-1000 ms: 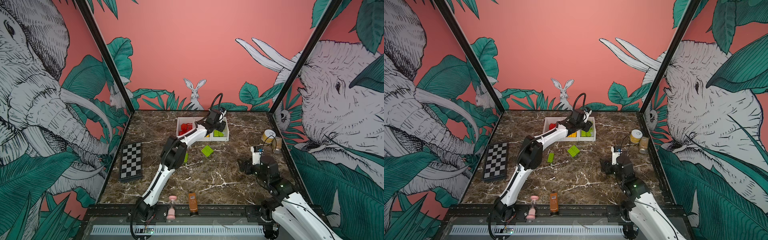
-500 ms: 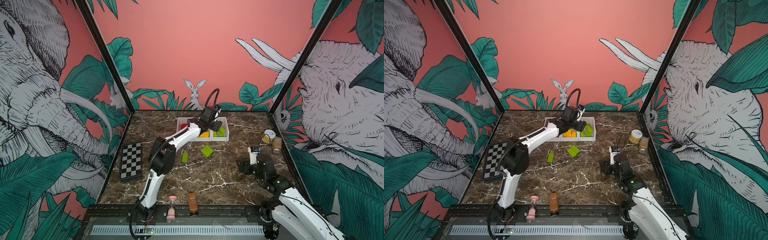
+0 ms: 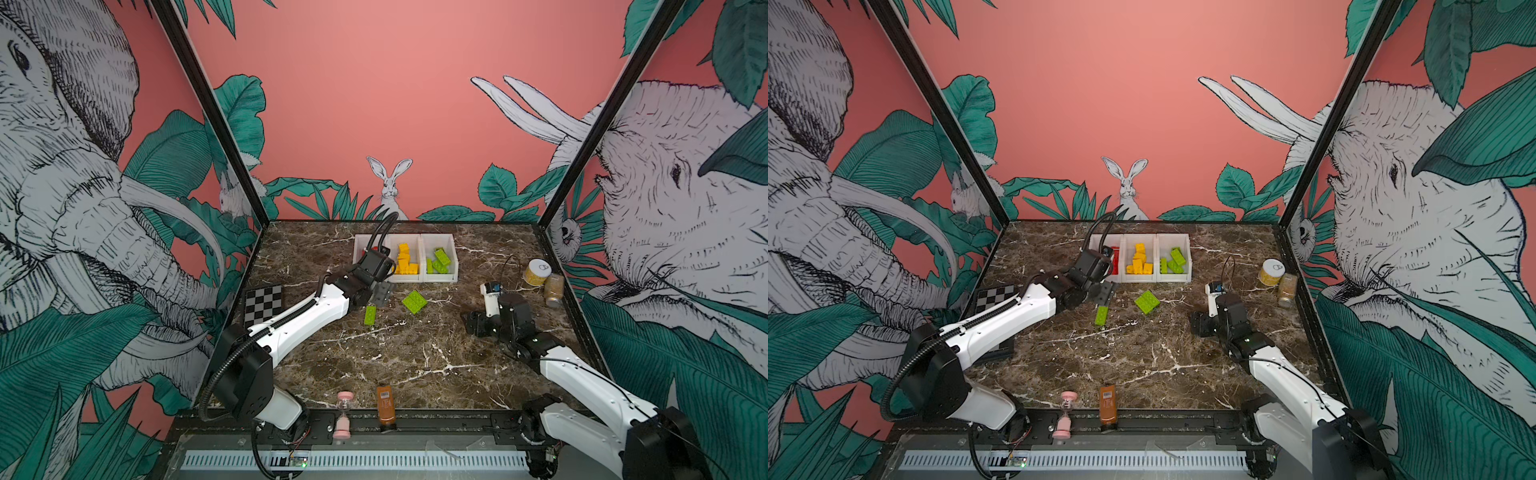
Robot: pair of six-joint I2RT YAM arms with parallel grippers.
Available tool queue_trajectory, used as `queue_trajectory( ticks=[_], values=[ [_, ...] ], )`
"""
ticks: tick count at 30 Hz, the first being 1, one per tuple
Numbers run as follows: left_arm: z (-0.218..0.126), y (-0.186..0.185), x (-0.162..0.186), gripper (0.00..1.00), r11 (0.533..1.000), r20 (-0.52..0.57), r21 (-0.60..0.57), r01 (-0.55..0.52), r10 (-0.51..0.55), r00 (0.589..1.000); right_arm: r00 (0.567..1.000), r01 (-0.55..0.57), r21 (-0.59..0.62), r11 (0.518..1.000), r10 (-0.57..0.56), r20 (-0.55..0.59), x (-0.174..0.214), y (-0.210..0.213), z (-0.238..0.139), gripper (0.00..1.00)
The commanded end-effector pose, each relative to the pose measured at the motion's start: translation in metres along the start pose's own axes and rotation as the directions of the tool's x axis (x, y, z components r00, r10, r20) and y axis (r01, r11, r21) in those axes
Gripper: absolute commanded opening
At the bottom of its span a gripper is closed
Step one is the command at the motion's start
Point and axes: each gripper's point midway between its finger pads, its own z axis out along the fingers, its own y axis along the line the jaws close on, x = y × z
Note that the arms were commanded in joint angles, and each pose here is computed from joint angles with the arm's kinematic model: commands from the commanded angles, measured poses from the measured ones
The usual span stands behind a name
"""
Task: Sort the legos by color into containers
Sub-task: 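Move the left gripper back and grasp a lime-green brick on the table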
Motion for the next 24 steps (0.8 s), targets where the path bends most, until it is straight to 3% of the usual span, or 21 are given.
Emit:
queue_trajectory(
  ticks=[1, 16, 24],
  values=[
    [0.007, 0.017, 0.034, 0.78, 0.996, -0.085, -0.036, 0.080, -0.082, 0.993, 0.998, 0.012, -0.038, 0.999, -0.010, 0.067, -0.024, 0.010, -0.002, 0.81],
    [0.059, -0.014, 0.062, 0.79, 0.982, -0.183, 0.122, 0.147, -0.123, 0.975, 0.999, -0.020, -0.038, 0.999, 0.022, 0.048, -0.018, 0.009, 0.000, 0.81],
    [0.071, -0.016, 0.070, 0.76, 0.980, -0.214, 0.110, 0.164, -0.138, 0.967, 0.999, -0.017, -0.037, 0.999, 0.019, 0.043, -0.018, 0.009, 0.001, 0.81]
  ],
)
